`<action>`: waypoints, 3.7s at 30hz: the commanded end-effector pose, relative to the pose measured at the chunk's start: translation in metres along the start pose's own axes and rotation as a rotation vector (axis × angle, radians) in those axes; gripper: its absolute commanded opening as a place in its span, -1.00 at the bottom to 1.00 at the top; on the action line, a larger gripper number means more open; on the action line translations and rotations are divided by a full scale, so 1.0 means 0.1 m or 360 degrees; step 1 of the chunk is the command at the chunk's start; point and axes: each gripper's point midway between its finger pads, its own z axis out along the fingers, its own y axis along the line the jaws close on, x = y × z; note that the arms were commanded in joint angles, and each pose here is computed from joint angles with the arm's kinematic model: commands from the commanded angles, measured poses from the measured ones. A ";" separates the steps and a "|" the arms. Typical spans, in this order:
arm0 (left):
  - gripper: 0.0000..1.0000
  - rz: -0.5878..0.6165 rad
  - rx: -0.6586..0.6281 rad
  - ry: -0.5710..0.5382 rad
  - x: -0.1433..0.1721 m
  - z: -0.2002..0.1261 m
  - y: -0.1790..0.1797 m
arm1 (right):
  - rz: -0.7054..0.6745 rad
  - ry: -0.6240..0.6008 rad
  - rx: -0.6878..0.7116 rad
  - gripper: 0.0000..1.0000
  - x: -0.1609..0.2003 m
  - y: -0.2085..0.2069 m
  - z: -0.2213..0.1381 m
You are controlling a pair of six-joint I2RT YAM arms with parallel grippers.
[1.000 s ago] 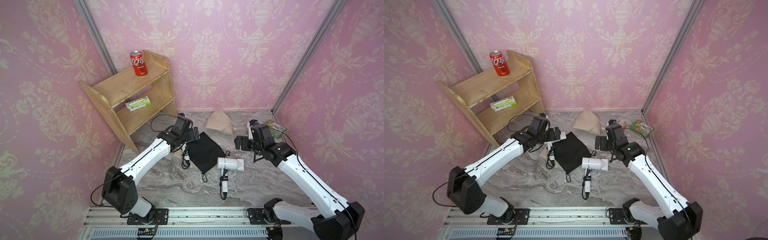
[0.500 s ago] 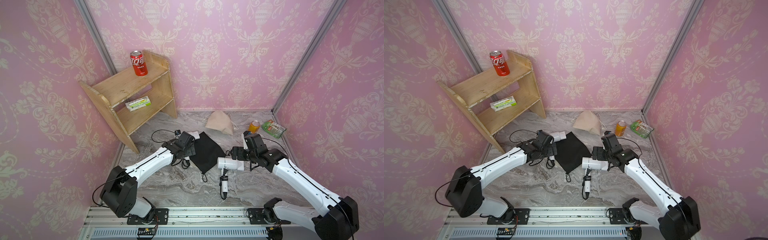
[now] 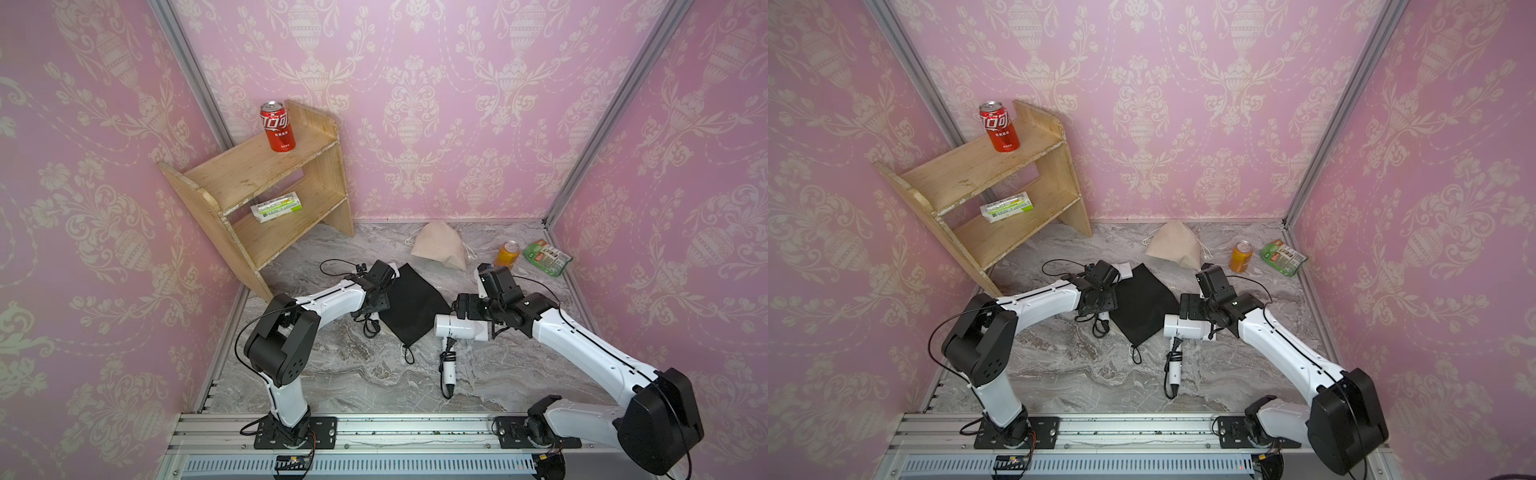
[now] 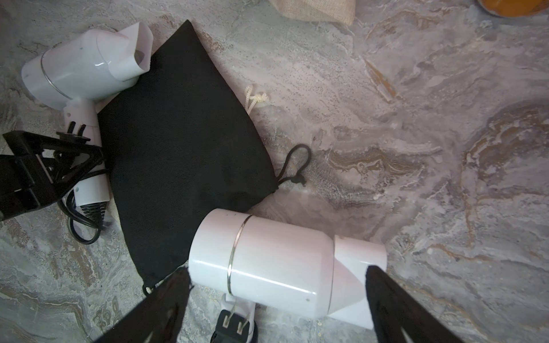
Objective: Pack away hair dryers
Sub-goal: Pick up the hair dryer from the center of the board, then fold the hair dryer.
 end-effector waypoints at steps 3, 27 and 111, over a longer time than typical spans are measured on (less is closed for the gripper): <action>0.37 -0.0049 0.0064 0.0019 -0.03 0.18 -0.12 | -0.0010 0.0020 -0.0026 0.88 0.04 0.03 0.04; -0.70 0.0265 0.0119 -0.0186 -0.20 -0.56 0.10 | -0.0008 -0.0065 0.0002 0.87 -0.14 0.04 -0.19; -0.62 0.0950 0.0622 -0.1324 -0.87 -2.15 -1.35 | -0.0307 0.0053 -0.0861 -0.27 -1.50 1.36 -0.42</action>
